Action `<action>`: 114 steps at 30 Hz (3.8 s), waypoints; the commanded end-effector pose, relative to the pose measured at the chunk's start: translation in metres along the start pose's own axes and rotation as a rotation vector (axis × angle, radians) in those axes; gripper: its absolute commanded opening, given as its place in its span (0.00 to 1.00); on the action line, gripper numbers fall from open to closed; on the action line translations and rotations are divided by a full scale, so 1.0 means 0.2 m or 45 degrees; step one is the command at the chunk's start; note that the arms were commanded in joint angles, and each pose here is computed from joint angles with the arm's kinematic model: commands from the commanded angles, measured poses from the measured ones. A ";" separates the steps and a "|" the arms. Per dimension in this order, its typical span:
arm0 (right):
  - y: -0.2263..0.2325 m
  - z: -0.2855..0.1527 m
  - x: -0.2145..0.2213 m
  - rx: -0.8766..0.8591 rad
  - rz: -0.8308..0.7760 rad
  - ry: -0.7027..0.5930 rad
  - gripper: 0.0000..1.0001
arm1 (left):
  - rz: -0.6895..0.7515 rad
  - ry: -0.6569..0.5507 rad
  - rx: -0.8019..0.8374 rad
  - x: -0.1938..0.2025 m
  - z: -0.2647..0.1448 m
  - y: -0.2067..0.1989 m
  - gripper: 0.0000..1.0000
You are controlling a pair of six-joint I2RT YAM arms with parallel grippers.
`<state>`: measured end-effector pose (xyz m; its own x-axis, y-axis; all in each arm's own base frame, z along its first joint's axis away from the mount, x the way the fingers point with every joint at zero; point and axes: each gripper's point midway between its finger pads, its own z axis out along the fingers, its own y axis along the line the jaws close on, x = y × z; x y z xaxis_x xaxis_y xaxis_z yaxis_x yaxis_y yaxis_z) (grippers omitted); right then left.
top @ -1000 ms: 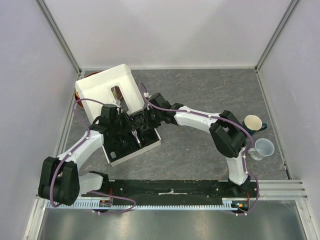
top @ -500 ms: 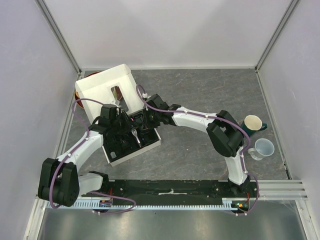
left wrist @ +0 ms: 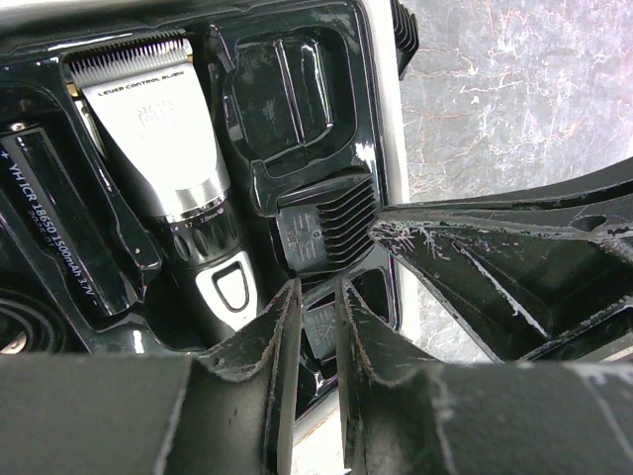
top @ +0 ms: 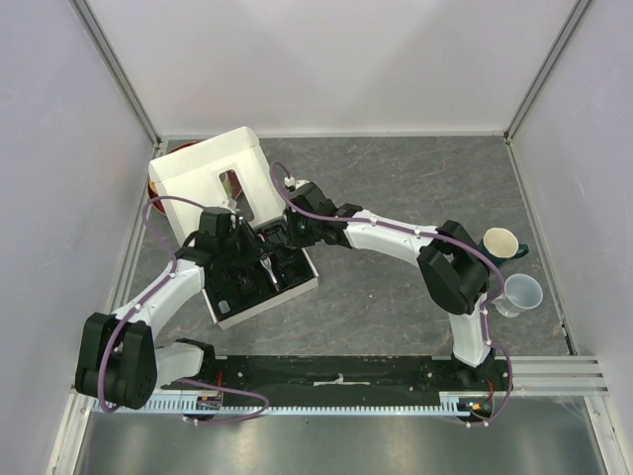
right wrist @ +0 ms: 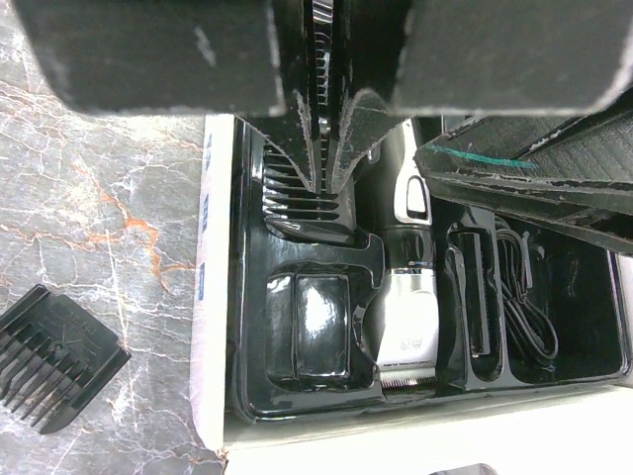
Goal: Sort the hair-cutting tools
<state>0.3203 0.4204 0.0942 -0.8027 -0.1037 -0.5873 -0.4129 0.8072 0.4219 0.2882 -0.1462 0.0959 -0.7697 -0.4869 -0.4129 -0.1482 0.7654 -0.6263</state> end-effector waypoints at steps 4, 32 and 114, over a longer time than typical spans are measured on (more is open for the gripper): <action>-0.03 -0.01 -0.02 0.046 -0.030 -0.015 0.09 | 0.055 -0.024 0.001 -0.01 -0.01 0.01 0.26; -0.09 -0.12 -0.18 0.200 0.006 -0.154 0.14 | 0.040 -0.007 0.065 0.00 0.02 -0.02 0.26; -0.47 -0.13 -0.34 0.509 0.518 -0.295 0.42 | 0.241 -0.219 0.389 -0.07 -0.23 -0.29 0.91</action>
<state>0.4069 0.3237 0.0356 -0.7736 0.2220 -0.5935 0.1380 0.9732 0.1842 0.2805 -0.1467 0.1410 -0.6847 -0.4709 -0.5563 0.0238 0.7484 -0.6628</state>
